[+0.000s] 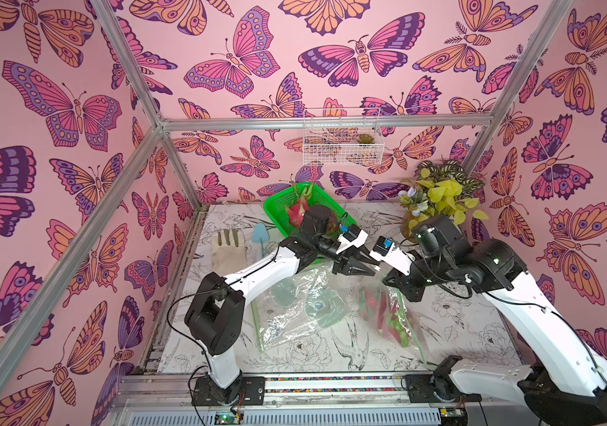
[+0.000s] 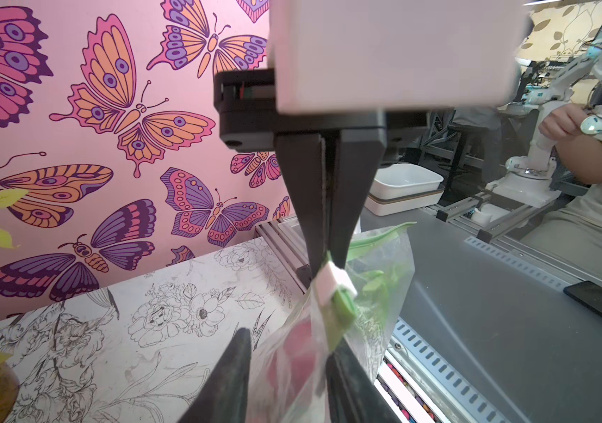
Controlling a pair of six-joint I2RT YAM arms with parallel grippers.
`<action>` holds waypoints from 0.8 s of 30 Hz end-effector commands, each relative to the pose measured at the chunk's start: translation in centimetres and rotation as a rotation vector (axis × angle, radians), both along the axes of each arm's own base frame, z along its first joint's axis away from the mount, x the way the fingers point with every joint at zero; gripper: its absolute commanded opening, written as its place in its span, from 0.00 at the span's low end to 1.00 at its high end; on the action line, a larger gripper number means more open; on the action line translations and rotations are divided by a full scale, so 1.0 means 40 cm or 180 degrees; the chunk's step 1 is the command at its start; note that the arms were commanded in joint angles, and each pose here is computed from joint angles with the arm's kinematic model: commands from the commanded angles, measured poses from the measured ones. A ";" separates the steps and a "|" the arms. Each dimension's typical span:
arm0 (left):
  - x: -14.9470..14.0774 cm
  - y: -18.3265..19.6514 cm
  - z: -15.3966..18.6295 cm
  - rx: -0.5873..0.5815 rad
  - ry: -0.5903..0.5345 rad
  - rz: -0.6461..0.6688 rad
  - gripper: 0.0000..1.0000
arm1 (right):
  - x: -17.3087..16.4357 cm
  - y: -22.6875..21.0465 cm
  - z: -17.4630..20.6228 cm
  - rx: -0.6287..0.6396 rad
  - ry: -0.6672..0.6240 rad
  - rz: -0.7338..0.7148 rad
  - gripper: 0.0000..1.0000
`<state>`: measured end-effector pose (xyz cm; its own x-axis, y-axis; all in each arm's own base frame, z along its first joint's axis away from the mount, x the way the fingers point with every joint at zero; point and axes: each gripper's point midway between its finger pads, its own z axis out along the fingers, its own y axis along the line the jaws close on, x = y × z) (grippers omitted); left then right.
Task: Open the zip-top bag and take out the dragon fruit
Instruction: Unzip the zipper on the zipper food storage bag.
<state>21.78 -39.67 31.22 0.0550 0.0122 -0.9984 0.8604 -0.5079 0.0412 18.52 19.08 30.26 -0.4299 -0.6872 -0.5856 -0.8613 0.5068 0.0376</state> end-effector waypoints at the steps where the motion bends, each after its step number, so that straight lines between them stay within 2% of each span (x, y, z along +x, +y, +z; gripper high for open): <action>1: -0.014 0.006 0.017 -0.0048 -0.0008 -0.0118 0.33 | 0.008 0.020 0.027 0.0154 -0.0130 0.0047 0.00; 3: -0.017 0.007 0.024 -0.0031 0.0035 -0.0142 0.32 | 0.012 0.015 0.024 0.0114 -0.0135 0.0012 0.00; 8: -0.026 0.013 0.040 -0.0042 0.0052 -0.0201 0.13 | 0.016 0.013 0.031 0.0128 -0.0178 -0.0017 0.00; 11: -0.041 0.023 0.045 -0.0069 0.0049 -0.0305 0.12 | 0.025 0.010 0.029 0.0102 -0.0196 -0.0080 0.00; 12: -0.044 0.025 0.047 -0.0068 0.0064 -0.0340 0.11 | 0.031 0.007 0.028 0.0084 -0.0212 -0.0127 0.00; 14: -0.045 0.026 0.052 -0.0045 0.0098 -0.0334 0.00 | 0.056 -0.007 0.032 0.0025 -0.0289 -0.0328 0.00; 15: -0.043 0.025 0.054 -0.0035 0.0104 -0.0298 0.00 | 0.066 -0.014 0.036 -0.0003 -0.0328 -0.0417 0.00; 16: -0.041 0.024 0.056 -0.0025 0.0106 -0.0258 0.00 | 0.073 -0.019 0.041 -0.0019 -0.0352 -0.0483 0.03; 18: -0.032 0.016 0.062 0.0021 0.0135 -0.0099 0.00 | 0.079 -0.026 0.057 -0.0010 -0.0403 -0.0559 0.17; 24: 0.063 -0.032 0.099 0.0271 0.0603 0.0773 0.00 | 0.089 -0.050 0.128 0.0070 -0.0763 -0.0646 0.31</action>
